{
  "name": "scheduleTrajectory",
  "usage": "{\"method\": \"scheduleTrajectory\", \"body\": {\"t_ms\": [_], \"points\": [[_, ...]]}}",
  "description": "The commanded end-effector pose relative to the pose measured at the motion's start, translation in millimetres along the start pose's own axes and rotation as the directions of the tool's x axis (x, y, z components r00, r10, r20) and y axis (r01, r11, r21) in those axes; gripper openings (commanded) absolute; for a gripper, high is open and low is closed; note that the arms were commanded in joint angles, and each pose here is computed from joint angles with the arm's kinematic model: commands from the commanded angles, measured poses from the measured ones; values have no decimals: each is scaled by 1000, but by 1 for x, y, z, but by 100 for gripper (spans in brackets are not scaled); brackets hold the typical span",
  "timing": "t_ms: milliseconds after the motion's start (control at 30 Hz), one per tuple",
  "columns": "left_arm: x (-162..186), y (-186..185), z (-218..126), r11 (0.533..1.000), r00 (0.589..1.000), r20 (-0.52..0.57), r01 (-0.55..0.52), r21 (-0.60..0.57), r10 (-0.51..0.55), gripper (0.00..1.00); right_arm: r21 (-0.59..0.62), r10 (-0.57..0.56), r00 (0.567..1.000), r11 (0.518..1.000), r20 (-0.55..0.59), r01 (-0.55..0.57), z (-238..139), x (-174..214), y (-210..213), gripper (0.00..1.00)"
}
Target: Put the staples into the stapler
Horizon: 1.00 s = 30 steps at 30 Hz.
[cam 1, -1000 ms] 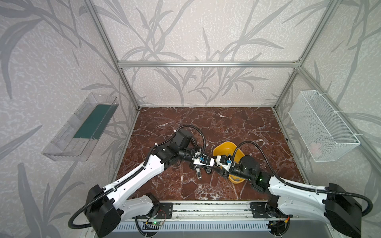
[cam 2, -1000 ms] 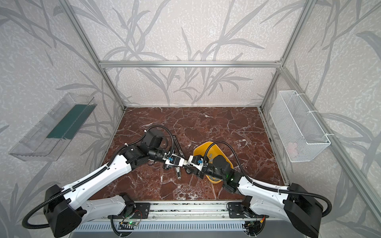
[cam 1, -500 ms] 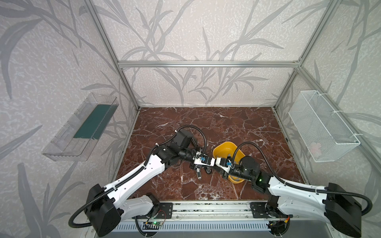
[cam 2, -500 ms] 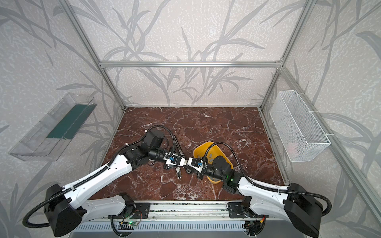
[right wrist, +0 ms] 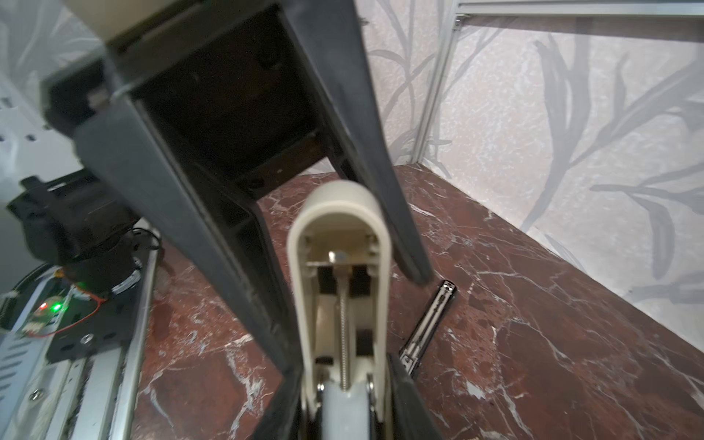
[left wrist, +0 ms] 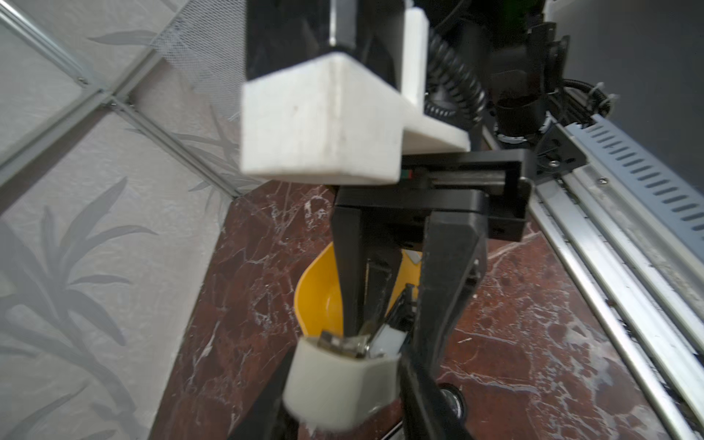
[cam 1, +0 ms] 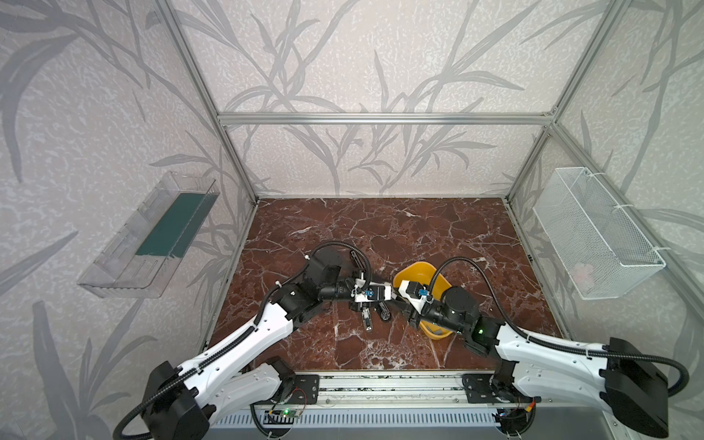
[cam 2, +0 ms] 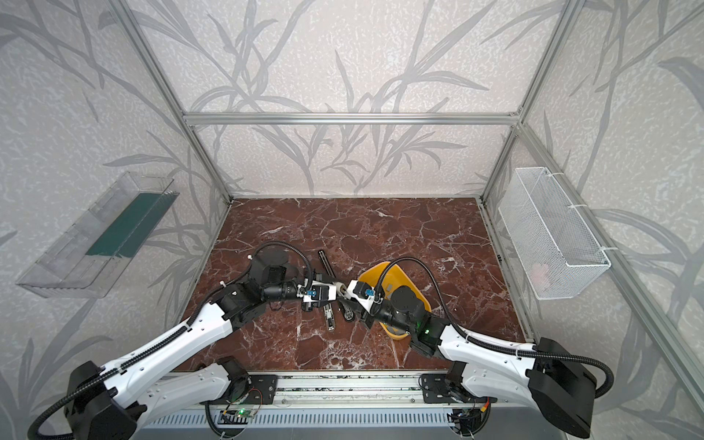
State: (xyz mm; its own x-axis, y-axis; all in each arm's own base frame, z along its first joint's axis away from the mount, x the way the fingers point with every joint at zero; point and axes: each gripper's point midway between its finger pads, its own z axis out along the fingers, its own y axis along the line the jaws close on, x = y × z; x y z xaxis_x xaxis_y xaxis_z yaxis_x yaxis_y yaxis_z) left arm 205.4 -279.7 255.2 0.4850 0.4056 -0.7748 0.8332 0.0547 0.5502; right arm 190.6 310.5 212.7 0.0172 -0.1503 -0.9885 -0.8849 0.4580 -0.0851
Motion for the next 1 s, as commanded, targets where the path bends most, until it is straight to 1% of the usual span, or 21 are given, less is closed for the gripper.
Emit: {"method": "scheduleTrajectory", "body": {"t_ms": [0, 67, 133, 200, 300, 367, 400, 433, 500, 533, 600, 667, 700, 767, 833, 867, 900, 933, 967], "points": [[-1, 69, -21, 944, 999, -30, -41, -328, 34, 45, 75, 8, 999, 997, 49, -12, -3, -12, -4, 0], [4, 91, -32, 903, 999, -40, -14, -430, -3, 46, 124, 8, 998, 992, 55, -15, -3, -8, -11, 0], [13, 116, -47, 841, 998, -40, 21, -541, -51, 47, 147, 24, 998, 989, 53, -32, -3, -6, -15, 0], [21, 133, -59, 782, 995, -49, 34, -623, -83, 48, 145, 36, 998, 988, 48, -43, 0, -7, -15, 0], [35, 154, -78, 687, 990, -66, 41, -725, -128, 49, 177, 108, 994, 979, -22, -103, 9, -6, -22, 0], [44, 168, -90, 625, 982, -71, 56, -778, -175, 51, 245, 218, 971, 951, -94, -190, 13, 1, -31, 0], [48, 175, -98, 588, 977, -67, 68, -806, -204, 51, 275, 259, 958, 937, -125, -217, 16, 5, -35, 0], [53, 182, -105, 552, 971, -62, 79, -830, -232, 51, 287, 274, 948, 932, -162, -221, 20, 10, -35, 0], [59, 190, -118, 493, 962, -63, 80, -866, -266, 52, 306, 323, 921, 918, -215, -251, 27, 18, -35, 0], [63, 193, -122, 473, 958, -70, 72, -878, -276, 52, 286, 331, 908, 924, -258, -255, 32, 22, -21, 0], [68, 195, -129, 446, 952, -102, 40, -894, -290, 52, 315, 348, 880, 917, -323, -247, 42, 32, -10, 0], [72, 198, -135, 410, 947, -112, 23, -912, -302, 52, 329, 340, 858, 919, -384, -217, 54, 41, 8, 0], [74, 199, -138, 397, 944, -119, 13, -918, -306, 52, 341, 330, 848, 920, -414, -191, 60, 45, 18, 0], [77, 200, -140, 388, 940, -132, 0, -922, -314, 52, 385, 315, 826, 914, -468, -131, 70, 52, 33, 0], [77, 201, -144, 382, 940, -139, -10, -924, -311, 53, 478, 336, 794, 876, -507, -65, 73, 59, 37, 0], [78, 201, -145, 380, 940, -142, -14, -925, -310, 53, 506, 357, 778, 860, -516, -59, 76, 61, 39, 0], [78, 202, -148, 372, 939, -144, -19, -928, -311, 53, 529, 389, 752, 846, -532, -64, 78, 65, 43, 0], [79, 203, -151, 359, 938, -143, -21, -933, -317, 53, 534, 411, 722, 843, -557, -68, 84, 71, 48, 0], [80, 204, -155, 340, 936, -138, -21, -940, -323, 54, 559, 460, 699, 823, -548, -104, 88, 75, 52, 0]]}}
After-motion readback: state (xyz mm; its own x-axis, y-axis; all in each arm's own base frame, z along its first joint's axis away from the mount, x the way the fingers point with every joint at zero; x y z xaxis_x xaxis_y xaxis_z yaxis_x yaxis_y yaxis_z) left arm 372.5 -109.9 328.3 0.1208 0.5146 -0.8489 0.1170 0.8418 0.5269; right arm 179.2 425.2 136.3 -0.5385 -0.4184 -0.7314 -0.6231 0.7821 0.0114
